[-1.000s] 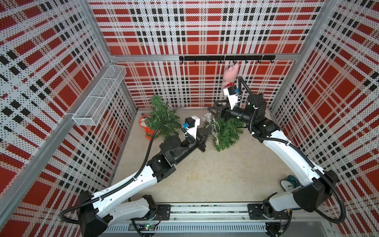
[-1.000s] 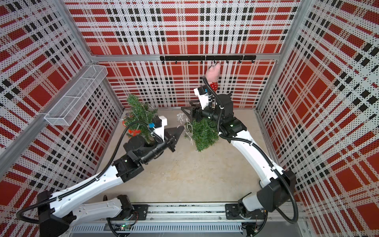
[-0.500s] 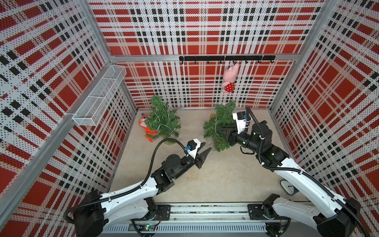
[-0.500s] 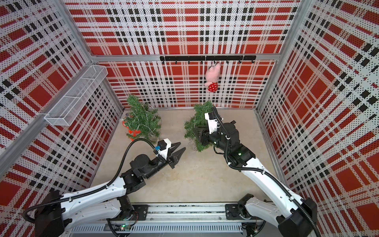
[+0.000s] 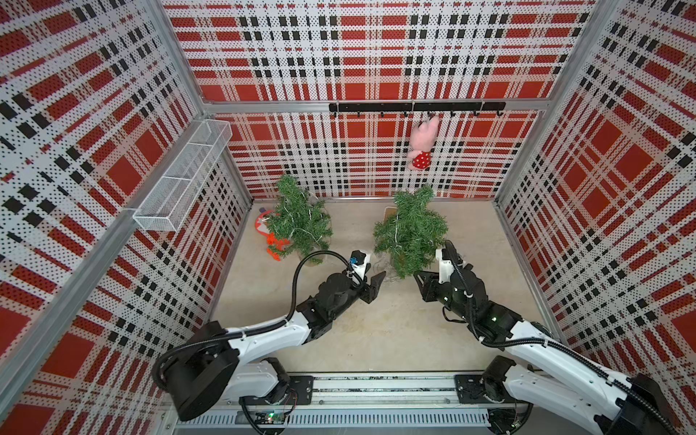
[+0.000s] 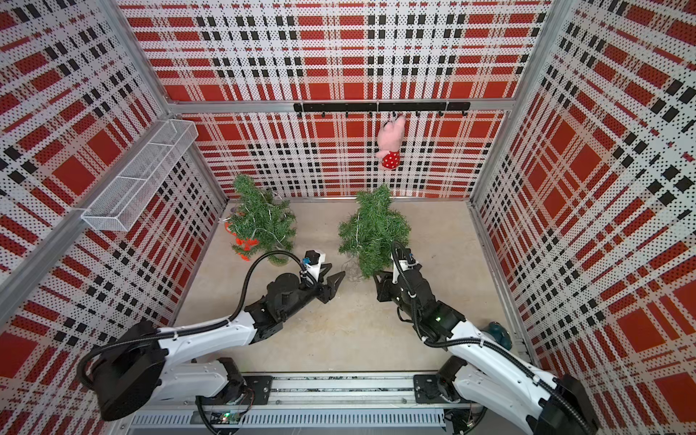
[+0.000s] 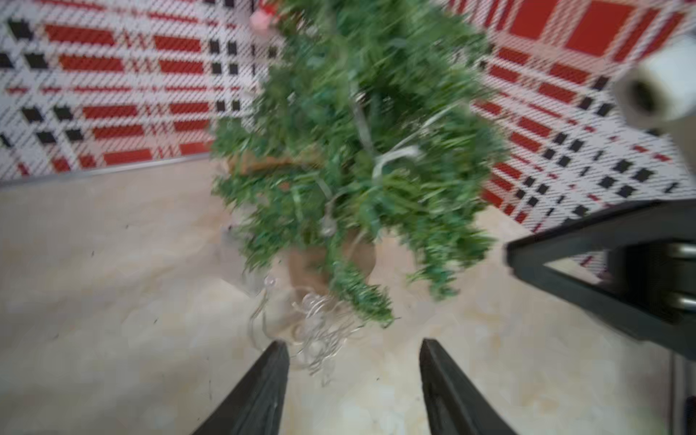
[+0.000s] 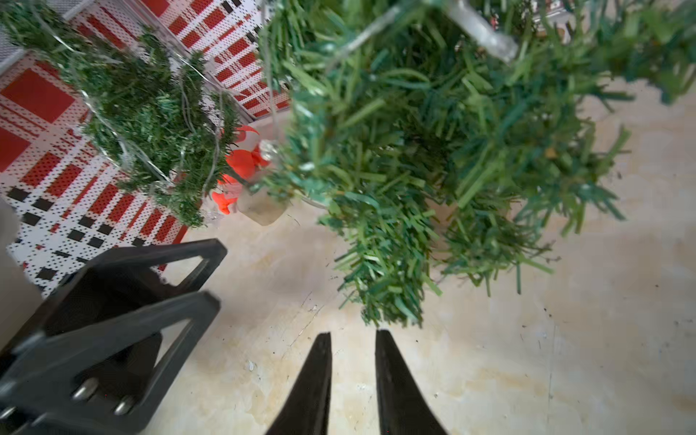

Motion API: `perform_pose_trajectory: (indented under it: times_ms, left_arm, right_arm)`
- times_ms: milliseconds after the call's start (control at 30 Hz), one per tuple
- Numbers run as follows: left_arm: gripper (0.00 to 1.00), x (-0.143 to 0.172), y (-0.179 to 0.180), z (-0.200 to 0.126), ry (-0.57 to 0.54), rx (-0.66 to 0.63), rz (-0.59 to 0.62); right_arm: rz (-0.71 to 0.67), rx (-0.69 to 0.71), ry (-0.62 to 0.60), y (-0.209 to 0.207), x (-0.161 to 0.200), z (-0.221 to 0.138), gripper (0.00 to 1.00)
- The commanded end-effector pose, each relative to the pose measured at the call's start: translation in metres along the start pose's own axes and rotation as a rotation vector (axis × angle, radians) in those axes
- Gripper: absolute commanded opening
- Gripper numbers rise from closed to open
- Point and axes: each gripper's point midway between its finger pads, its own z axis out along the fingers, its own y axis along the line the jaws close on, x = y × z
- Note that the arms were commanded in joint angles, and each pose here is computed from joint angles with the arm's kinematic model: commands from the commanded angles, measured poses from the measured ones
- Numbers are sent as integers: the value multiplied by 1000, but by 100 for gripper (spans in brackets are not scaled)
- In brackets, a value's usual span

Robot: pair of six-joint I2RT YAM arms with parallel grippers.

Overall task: Wrap string light around the christmas tree
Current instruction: Wrap the light string around the Christmas tree.

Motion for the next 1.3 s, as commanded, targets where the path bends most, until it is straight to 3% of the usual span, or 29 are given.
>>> perform_pose_trajectory:
  times_ms: [0,300,433,533,700,800,900,1000,1267]
  left_arm:
    - [62,-15,4,16,-83,54,-80]
    - [60,49,-4,68,109,113,-83]
    - [46,65,-2,80,161,143,-116]
    - [27,70,-3,82,183,164,-128]
    - [13,59,3,74,165,154,-120]
    - [19,63,8,72,178,138,-124]
    - [37,74,7,75,207,137,-132]
    - [39,87,8,82,235,130,-132]
    - [4,85,4,90,232,152,-128]
  right_arm:
    - [88,6,-72,-7,-6,3,25]
    - [118,33,-68,-23,1,9,25]
    - [117,33,-62,-24,2,10,25]
    - [119,32,-67,-25,0,11,25]
    - [116,22,-70,-23,-1,13,25]
    - [117,15,-63,-21,0,17,25]
    - [121,7,-60,-20,1,19,25]
    - [117,9,-62,-21,1,18,24]
    - [113,22,-73,-25,0,14,24]
